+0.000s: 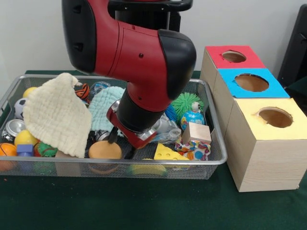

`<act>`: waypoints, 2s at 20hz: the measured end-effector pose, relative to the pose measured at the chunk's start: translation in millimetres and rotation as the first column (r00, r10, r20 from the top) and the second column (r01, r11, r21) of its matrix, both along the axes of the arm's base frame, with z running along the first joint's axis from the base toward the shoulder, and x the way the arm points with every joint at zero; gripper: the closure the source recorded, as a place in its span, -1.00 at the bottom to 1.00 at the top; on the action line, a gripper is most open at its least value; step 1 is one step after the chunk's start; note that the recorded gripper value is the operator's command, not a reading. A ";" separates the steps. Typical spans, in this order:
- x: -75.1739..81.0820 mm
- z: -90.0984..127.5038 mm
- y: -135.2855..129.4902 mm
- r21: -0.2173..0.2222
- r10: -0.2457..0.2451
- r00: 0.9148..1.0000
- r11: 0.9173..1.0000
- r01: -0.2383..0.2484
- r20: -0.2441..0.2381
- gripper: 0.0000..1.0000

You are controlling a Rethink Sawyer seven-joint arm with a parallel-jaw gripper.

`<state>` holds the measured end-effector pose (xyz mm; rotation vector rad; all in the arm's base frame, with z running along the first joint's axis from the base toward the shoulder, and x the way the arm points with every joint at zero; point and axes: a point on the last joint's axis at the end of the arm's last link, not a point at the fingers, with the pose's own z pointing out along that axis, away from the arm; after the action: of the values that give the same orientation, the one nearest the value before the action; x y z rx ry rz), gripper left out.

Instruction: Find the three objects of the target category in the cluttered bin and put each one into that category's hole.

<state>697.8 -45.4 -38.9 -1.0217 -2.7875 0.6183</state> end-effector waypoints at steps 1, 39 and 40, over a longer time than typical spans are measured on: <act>0.5 0.9 -0.5 0.000 -0.001 1.000 1.000 0.001 0.001 -1.00; 8.3 17.1 -34.2 -0.020 -0.011 0.999 1.000 0.011 0.042 1.00; 8.3 19.1 -34.1 -0.020 -0.010 0.999 1.000 0.011 0.043 1.00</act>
<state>706.1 -79.4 -19.7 -1.0655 -2.8165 0.6318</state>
